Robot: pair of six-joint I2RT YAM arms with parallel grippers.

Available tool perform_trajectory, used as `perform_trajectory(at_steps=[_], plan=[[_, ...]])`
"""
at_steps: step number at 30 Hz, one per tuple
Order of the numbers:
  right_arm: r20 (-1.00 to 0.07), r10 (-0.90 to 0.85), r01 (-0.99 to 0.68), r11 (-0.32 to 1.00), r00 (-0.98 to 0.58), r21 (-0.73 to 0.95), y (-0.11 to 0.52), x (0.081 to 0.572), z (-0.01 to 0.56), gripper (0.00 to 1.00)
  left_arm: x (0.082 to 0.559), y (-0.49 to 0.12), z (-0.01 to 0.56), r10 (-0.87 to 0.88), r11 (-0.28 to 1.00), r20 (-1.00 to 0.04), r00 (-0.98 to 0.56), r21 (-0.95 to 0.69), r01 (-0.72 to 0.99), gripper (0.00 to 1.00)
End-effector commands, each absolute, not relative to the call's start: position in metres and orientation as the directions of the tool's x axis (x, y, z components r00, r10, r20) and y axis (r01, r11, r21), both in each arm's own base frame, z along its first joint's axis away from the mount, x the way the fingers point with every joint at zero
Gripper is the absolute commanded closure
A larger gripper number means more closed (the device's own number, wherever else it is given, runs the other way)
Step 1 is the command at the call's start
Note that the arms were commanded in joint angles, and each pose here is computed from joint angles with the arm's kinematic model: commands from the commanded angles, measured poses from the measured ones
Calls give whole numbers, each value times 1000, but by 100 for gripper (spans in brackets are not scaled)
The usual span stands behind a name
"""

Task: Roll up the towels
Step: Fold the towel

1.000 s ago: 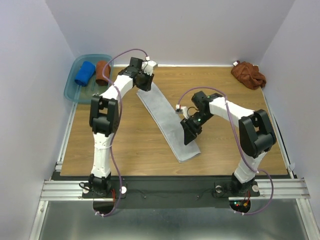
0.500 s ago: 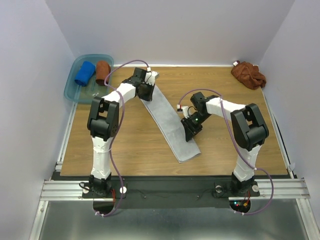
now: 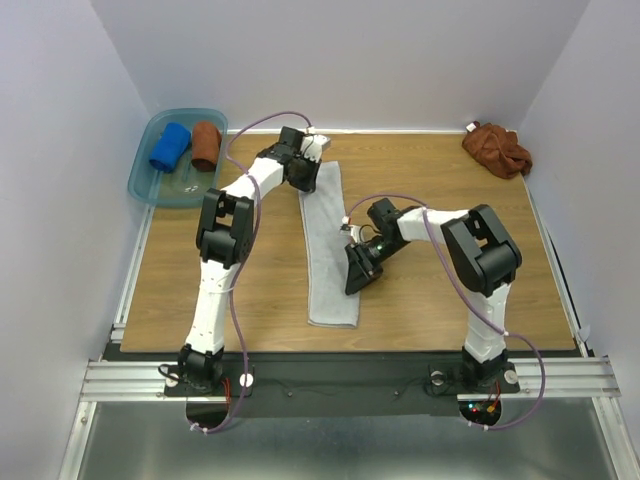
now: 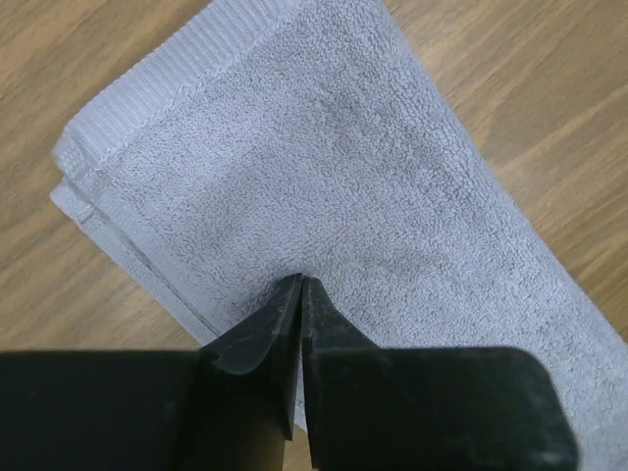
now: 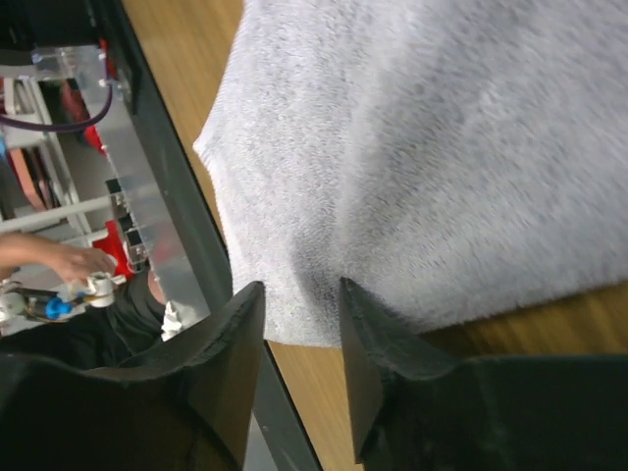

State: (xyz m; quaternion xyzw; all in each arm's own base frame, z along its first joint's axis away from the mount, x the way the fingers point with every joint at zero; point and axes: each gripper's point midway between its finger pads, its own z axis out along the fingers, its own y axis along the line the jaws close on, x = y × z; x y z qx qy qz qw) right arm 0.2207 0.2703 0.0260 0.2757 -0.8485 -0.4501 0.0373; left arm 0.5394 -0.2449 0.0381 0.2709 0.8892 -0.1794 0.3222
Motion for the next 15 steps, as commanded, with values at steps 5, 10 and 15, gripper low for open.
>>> perform_trajectory(at_steps=[5, 10, 15], plan=[[-303, -509, -521, 367, -806, 770, 290, 215, 60, 50, 533, -227, 171, 352, 761, -822, -447, -26, 648, 53], [-390, -474, -568, 325, -790, 756, 283, 208, 99, 51, 451, -212, 235, 351, 650, -919, -181, 100, 753, 25], [-376, -373, -503, 344, -848, 793, 267, 235, 112, 55, 338, -206, 234, 517, 448, -856, 11, 282, 848, 32]])
